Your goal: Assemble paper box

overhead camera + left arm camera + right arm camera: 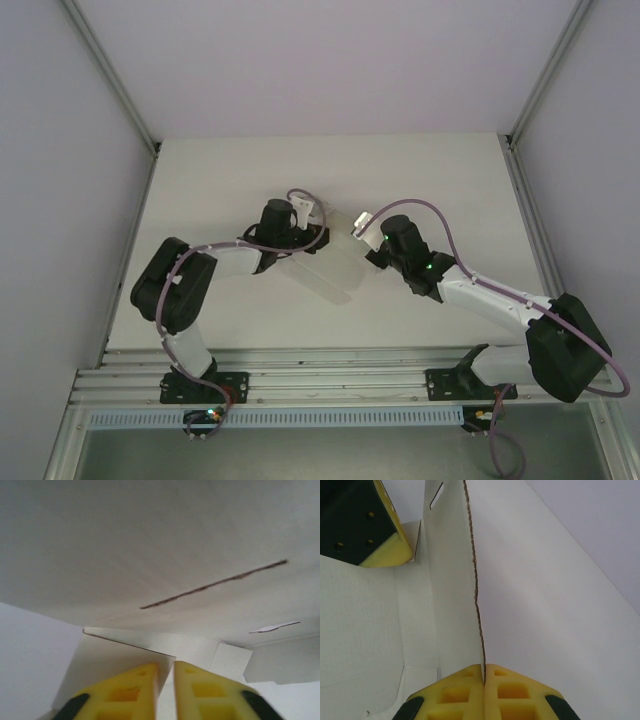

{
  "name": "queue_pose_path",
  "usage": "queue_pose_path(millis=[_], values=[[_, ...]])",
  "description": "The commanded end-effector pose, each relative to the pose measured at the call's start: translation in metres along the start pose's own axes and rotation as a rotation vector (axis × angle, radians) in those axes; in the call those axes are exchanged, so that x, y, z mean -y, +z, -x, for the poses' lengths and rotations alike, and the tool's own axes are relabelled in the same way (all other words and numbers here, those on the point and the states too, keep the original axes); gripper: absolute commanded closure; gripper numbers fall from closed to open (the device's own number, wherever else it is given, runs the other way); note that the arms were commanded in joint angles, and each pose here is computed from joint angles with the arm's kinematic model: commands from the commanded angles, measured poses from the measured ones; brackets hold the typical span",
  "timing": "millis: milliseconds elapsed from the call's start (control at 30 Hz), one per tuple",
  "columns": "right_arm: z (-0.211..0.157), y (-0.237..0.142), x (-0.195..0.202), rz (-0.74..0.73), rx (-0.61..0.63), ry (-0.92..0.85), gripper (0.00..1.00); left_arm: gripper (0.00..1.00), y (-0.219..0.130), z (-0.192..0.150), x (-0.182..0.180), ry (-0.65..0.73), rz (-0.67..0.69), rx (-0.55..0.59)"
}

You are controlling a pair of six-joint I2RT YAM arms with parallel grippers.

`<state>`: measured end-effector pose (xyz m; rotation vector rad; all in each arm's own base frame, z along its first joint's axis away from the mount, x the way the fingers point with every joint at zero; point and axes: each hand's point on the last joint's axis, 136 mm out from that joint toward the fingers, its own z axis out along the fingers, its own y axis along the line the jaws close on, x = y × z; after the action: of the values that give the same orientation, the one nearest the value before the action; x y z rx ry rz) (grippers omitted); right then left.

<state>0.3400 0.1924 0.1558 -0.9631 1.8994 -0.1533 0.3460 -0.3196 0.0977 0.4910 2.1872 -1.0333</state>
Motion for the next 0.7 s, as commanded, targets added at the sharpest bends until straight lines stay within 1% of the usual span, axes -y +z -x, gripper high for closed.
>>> queue_pose_path(millis=[0,100,167,200,267,333,367,400,467,567,667], values=[[0.005,-0.002,0.012,-0.058,0.012,-0.022,1.00,0.73,-0.014,0.002,0.011,-0.006,-0.028,0.020],[0.006,0.001,0.017,-0.081,-0.006,-0.068,1.00,0.62,-0.042,0.011,0.017,0.003,-0.020,0.070],[0.007,0.005,0.018,-0.091,-0.017,-0.101,1.00,0.58,-0.064,0.015,0.014,-0.010,0.015,0.096],[0.007,0.007,0.020,-0.100,-0.025,-0.117,1.00,0.56,-0.075,0.016,0.012,-0.017,0.036,0.107],[0.006,0.012,0.022,-0.115,-0.048,-0.163,1.00,0.48,-0.097,0.015,0.004,-0.038,0.091,0.127],[0.006,0.017,0.024,-0.132,-0.067,-0.231,1.00,0.38,-0.120,0.012,-0.007,-0.056,0.166,0.144],[0.009,0.016,0.026,-0.149,-0.061,-0.258,1.00,0.31,-0.130,0.011,-0.012,-0.058,0.201,0.151],[0.006,0.024,0.021,-0.149,-0.074,-0.300,1.00,0.22,-0.140,0.009,-0.017,-0.056,0.239,0.157],[0.009,0.029,0.019,-0.173,-0.060,-0.359,1.00,0.01,-0.158,0.008,-0.028,-0.060,0.325,0.181],[0.011,0.039,0.009,-0.208,-0.031,-0.510,1.00,0.00,-0.175,0.002,-0.048,-0.119,0.410,0.185],[0.013,0.048,-0.001,-0.268,-0.002,-0.652,1.00,0.00,-0.182,0.001,-0.068,-0.221,0.446,0.184]])
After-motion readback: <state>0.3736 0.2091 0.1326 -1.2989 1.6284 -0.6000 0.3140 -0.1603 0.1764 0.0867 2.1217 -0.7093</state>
